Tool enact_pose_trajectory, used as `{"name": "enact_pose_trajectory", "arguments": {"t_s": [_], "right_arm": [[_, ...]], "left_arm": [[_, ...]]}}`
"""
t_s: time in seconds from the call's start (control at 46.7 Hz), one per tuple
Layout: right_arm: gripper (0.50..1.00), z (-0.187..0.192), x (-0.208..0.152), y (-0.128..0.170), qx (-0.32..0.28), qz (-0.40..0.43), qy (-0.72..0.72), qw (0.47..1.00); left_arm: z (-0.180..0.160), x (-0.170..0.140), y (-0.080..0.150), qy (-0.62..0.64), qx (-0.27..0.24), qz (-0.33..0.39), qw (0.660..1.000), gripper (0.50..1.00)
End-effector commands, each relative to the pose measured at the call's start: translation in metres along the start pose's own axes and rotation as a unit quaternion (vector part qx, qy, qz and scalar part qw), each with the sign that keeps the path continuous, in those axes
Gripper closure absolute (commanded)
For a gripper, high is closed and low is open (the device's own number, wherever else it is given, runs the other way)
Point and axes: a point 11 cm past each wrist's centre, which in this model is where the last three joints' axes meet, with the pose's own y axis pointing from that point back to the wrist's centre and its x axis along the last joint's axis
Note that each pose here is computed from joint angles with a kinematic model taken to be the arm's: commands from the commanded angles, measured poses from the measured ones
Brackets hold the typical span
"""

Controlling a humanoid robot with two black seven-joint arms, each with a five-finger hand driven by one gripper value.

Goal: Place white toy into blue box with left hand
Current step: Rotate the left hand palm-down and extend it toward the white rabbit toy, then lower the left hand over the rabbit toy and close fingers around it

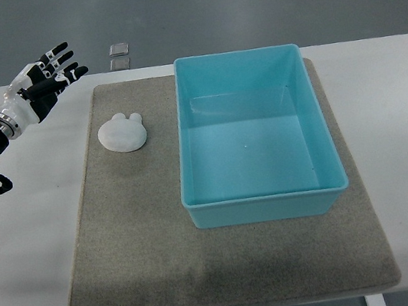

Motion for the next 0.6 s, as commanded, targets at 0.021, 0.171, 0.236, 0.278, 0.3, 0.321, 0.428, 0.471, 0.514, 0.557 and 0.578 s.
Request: {"name": "enact_pose_trajectory", "arguments": {"t_s": [0.021, 0.171, 0.236, 0.278, 0.3, 0.321, 0.428, 0.471, 0.514, 0.557, 0.578], "right_arm": [[0.564, 0.0, 0.0, 0.0, 0.0, 0.0, 0.0, 1.0], [0.564, 0.0, 0.0, 0.0, 0.0, 0.0, 0.0, 1.0], [0.564, 0.0, 0.0, 0.0, 0.0, 0.0, 0.0, 1.0], [0.564, 0.0, 0.0, 0.0, 0.0, 0.0, 0.0, 1.0], [0.564, 0.0, 0.0, 0.0, 0.0, 0.0, 0.0, 1.0], [0.564, 0.0, 0.0, 0.0, 0.0, 0.0, 0.0, 1.0], [0.564, 0.0, 0.0, 0.0, 0.0, 0.0, 0.0, 1.0], [0.564, 0.0, 0.0, 0.0, 0.0, 0.0, 0.0, 1.0], [0.564, 0.0, 0.0, 0.0, 0.0, 0.0, 0.0, 1.0], [0.562, 0.0, 0.0, 0.0, 0.0, 0.0, 0.0, 1.0], [0.564, 0.0, 0.0, 0.0, 0.0, 0.0, 0.0, 1.0]], "left_arm": [[0.002, -0.005, -0.002, -0.03, 0.012, -0.013, 0.999, 0.506], [0.004, -0.012, -0.006, -0.089, 0.026, -0.033, 0.995, 0.506], [0.003, -0.014, -0.006, -0.135, 0.034, -0.045, 0.989, 0.508], [0.004, -0.017, -0.007, -0.172, 0.036, -0.056, 0.983, 0.508], [0.004, -0.018, -0.007, -0.19, 0.036, -0.061, 0.979, 0.508], [0.004, -0.019, -0.007, -0.206, 0.036, -0.067, 0.976, 0.508], [0.003, -0.03, -0.008, -0.251, 0.034, -0.092, 0.963, 0.508], [0.003, -0.033, -0.008, -0.257, 0.034, -0.099, 0.961, 0.508], [0.003, -0.035, -0.007, -0.262, 0.034, -0.104, 0.959, 0.508], [0.004, -0.034, -0.005, -0.273, 0.036, -0.11, 0.955, 0.508], [0.005, -0.033, -0.003, -0.281, 0.037, -0.112, 0.952, 0.508]]}}
